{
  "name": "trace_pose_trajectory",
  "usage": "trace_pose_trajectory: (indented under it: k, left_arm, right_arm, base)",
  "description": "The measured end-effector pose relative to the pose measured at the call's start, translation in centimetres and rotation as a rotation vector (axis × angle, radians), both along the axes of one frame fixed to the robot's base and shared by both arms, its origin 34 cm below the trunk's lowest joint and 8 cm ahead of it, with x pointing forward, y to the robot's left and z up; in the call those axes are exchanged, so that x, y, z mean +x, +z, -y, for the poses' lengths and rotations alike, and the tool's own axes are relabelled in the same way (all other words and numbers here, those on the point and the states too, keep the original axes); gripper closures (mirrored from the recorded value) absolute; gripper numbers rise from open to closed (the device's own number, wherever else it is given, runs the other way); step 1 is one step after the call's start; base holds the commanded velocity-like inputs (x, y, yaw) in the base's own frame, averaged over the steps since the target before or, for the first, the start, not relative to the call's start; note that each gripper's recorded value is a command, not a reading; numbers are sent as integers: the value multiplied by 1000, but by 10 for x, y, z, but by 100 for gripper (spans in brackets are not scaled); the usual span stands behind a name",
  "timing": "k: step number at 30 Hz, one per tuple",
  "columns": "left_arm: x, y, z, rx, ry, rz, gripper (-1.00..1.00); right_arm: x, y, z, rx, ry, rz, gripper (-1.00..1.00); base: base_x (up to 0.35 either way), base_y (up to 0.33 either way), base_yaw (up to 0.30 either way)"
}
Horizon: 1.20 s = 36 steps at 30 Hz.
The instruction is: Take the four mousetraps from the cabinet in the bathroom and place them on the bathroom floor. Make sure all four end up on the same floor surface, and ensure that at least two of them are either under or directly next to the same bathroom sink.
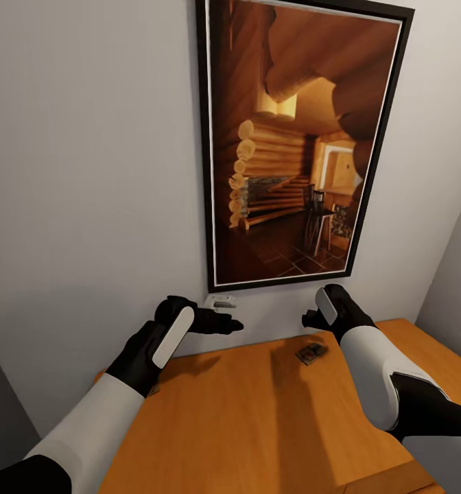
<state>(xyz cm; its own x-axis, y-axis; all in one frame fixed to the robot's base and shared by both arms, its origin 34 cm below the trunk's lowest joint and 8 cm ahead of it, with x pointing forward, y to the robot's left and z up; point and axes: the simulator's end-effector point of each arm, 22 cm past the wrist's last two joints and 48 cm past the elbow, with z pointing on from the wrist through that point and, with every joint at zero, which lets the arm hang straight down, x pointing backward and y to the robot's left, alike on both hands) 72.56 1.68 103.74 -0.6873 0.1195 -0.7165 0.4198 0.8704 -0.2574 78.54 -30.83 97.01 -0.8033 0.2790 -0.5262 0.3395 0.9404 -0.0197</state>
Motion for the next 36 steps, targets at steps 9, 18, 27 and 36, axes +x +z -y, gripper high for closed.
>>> trace_pose_trajectory:
  k: [9, 18, 27, 36]
  left_arm:
    - [-2, 0, 4, -11, -8, -5, -100]
    - [-8, -3, 14, -2, -34, -11, -100]
    - [-11, -3, 21, -5, -46, -14, -100]
    - [-11, -4, 20, -3, -45, -15, -100]
  right_arm:
    - [0, 0, 0, -1, 0, -1, -100]
    - [0, -4, -1, 2, -5, 3, -100]
    - [-9, -40, -7, 3, -12, -20, -100]
    - [-9, -44, -9, 9, -15, -19, -100]
  base:
    - [7, 0, 0]
    - [0, 0, 0]
    - [0, 0, 0]
    - [0, 0, 0]
